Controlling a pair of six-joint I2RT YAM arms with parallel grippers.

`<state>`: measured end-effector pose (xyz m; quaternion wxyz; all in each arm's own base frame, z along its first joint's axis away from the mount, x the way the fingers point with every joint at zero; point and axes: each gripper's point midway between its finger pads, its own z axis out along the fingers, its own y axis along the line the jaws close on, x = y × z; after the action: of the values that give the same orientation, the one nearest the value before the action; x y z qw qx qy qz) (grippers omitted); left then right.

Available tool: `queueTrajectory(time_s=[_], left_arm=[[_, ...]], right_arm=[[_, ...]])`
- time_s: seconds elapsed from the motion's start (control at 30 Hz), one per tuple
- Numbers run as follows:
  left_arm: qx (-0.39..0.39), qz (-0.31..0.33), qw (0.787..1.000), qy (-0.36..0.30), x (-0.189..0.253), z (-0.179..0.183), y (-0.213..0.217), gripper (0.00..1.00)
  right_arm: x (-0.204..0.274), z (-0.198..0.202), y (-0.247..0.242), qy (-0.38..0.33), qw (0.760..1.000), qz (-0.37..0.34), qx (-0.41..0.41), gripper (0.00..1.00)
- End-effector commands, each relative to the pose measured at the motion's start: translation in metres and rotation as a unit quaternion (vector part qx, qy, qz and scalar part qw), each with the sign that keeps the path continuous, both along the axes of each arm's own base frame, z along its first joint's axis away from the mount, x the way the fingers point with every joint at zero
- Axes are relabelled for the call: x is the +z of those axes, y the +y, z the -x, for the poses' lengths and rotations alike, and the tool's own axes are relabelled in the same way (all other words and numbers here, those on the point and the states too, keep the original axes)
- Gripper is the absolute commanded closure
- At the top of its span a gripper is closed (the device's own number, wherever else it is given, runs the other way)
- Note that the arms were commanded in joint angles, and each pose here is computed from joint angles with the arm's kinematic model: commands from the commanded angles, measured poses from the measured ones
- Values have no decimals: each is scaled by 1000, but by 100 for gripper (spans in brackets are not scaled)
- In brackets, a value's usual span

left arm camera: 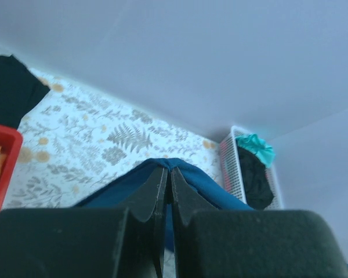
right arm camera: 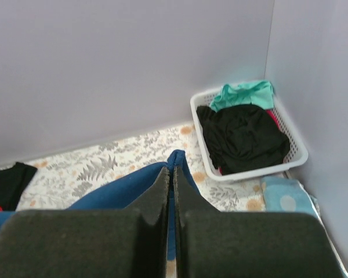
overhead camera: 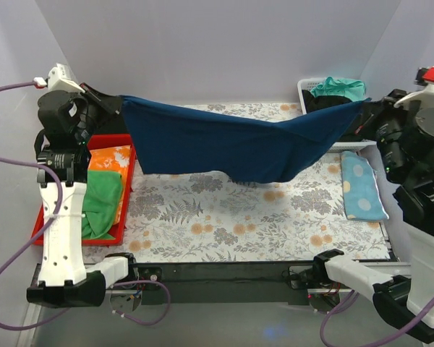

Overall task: Fold and stack the t-shirts
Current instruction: Flatten out the tshirt

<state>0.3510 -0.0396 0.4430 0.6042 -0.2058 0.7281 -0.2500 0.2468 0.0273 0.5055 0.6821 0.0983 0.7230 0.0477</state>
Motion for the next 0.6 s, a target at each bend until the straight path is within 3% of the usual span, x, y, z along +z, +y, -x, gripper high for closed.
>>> queueTrajectory(time_s=[0.0, 0.33, 0.4, 0.43, 0.57], left_arm=[[-9, 31, 999, -29, 17, -6, -5, 100], [-13, 76, 997, -8, 9, -115, -7, 100], [-17, 85, 996, -29, 27, -128, -9, 100], [-16, 88, 996, -16, 14, -149, -8, 100], [-22, 102, 993, -46, 36, -177, -10, 100]], right_arm=[[21, -12, -5, -26, 999, 18, -19, 99], [29, -130, 30, -35, 997, 64, -15, 99], [22, -161, 31, -25, 997, 66, -11, 99], [27, -168, 29, -31, 998, 61, -12, 99], [72, -185, 26, -97, 994, 38, 12, 99]])
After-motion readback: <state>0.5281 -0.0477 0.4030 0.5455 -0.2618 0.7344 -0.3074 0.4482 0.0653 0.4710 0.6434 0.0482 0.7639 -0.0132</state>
